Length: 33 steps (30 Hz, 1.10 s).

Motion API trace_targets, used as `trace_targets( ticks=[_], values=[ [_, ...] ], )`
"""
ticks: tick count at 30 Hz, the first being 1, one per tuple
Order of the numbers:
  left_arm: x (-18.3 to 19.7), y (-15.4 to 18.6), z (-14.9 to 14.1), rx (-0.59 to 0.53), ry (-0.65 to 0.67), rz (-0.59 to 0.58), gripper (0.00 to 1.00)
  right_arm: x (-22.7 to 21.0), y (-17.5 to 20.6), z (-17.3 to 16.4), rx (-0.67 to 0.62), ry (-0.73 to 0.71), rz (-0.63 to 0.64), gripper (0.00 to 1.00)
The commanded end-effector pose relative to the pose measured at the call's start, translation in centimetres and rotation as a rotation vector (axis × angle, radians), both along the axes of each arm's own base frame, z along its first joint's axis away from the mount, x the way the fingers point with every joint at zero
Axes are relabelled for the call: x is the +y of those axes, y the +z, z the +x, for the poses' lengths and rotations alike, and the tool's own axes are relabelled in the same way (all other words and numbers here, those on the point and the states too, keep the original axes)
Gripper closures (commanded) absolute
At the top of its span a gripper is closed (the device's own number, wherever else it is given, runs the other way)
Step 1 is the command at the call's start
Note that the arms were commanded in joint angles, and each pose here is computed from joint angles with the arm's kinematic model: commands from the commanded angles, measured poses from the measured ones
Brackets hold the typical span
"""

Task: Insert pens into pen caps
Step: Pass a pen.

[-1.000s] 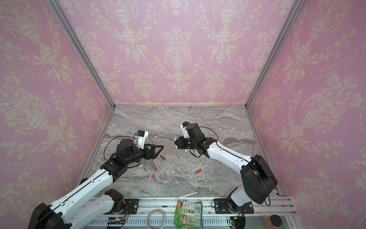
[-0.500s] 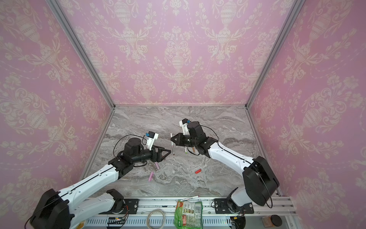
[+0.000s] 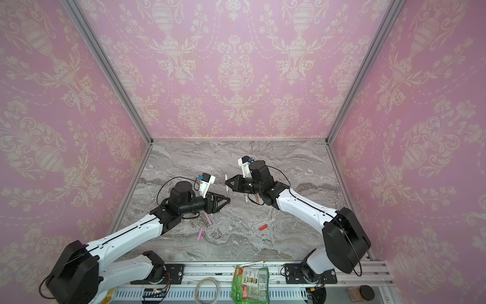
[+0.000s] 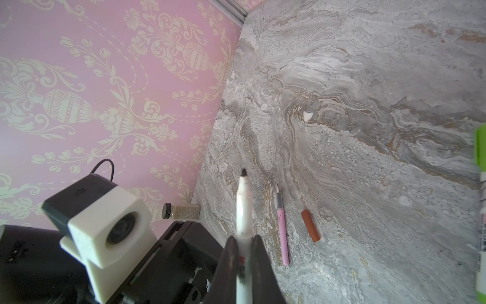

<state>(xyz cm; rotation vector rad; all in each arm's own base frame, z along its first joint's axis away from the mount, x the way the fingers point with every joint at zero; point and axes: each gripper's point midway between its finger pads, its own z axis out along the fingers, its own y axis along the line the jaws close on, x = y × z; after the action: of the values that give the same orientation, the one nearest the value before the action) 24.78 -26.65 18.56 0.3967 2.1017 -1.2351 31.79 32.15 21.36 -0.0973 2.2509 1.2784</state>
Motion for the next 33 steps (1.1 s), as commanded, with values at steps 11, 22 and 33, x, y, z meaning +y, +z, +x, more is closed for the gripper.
trace_targets(
  ticks=[11,22,33],
  values=[
    [-1.1,1.1,0.5,-0.016,-0.022,-0.030,0.53,0.0,1.1,-0.2,-0.023,0.006,0.028,0.99],
    [-1.6,1.3,1.1,-0.016,-0.009,-0.048,0.68,0.1,0.7,-0.3,-0.015,0.005,0.036,1.00],
    [-1.2,0.7,1.3,-0.013,0.016,-0.024,0.89,-0.3,0.3,-0.4,-0.018,-0.004,0.018,0.99]
  ],
)
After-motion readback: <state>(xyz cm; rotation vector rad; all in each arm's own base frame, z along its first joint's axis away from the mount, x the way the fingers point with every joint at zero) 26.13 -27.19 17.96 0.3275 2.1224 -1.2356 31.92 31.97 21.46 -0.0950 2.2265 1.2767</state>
